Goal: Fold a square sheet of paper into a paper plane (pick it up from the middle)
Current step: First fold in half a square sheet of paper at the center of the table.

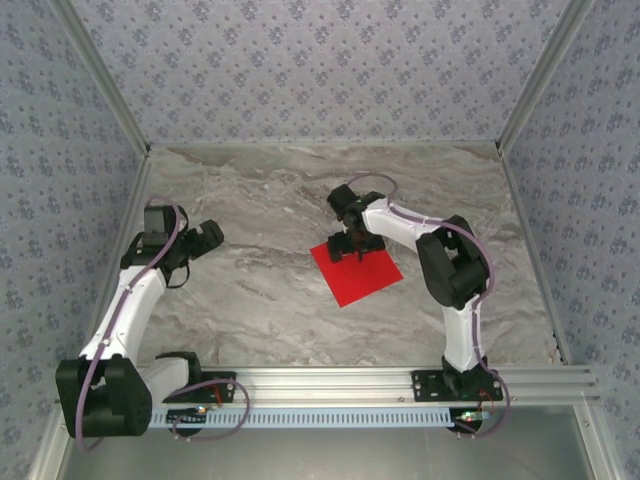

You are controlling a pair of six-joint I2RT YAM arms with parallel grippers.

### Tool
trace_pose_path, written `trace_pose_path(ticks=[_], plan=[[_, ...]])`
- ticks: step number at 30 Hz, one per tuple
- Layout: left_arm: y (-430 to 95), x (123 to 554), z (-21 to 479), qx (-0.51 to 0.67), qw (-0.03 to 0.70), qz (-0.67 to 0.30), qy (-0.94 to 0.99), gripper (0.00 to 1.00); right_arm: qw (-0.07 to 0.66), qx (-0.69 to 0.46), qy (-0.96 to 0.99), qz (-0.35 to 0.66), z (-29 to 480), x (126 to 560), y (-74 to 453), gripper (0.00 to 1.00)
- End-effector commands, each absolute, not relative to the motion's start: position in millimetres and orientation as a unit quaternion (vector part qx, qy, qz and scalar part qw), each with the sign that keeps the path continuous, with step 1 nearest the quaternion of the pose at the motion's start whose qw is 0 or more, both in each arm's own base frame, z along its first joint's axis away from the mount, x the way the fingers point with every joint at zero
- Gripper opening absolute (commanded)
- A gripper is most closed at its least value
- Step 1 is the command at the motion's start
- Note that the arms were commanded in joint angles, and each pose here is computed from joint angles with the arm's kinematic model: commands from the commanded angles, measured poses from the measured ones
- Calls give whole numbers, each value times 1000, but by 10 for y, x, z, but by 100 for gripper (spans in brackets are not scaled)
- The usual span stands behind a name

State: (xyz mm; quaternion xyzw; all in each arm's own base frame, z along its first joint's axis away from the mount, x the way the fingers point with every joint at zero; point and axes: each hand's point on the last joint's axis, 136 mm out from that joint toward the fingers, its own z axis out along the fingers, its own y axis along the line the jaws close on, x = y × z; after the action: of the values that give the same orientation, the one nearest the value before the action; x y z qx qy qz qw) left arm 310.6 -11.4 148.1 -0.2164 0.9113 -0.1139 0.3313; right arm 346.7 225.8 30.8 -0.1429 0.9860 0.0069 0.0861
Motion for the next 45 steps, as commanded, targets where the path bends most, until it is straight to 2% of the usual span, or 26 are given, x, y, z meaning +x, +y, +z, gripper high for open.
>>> trace_pose_path(ticks=[1,7,15,20,25,31,37,41,45], plan=[[-132,3099,1510,-215,326,-117,913,99,57,-136,989,-3,151,3435,2224,93],[-140,3098,1510,-214,326,-119,913,99,29,-125,992,-6,-7,3370,2174,89],[-163,3104,1500,-214,324,-125,913,99,12,-88,996,-14,-118,3318,1986,62],[-321,3119,1432,-204,306,-158,916,99,46,-75,994,72,198,3314,2232,45],[-658,3148,1382,-178,276,-227,917,99,57,-38,971,231,581,3265,2664,22],[-1062,3162,1259,-171,268,-314,895,99,44,-18,914,403,999,3246,3105,20],[-1589,3119,1084,-157,223,-363,891,97,27,-3,859,511,1251,3224,3150,21],[-2013,3096,1076,-133,213,-393,885,97,18,4,842,540,1240,3209,3051,21],[-2252,3090,1015,-134,208,-398,883,96,24,15,873,488,966,3225,2753,23]])
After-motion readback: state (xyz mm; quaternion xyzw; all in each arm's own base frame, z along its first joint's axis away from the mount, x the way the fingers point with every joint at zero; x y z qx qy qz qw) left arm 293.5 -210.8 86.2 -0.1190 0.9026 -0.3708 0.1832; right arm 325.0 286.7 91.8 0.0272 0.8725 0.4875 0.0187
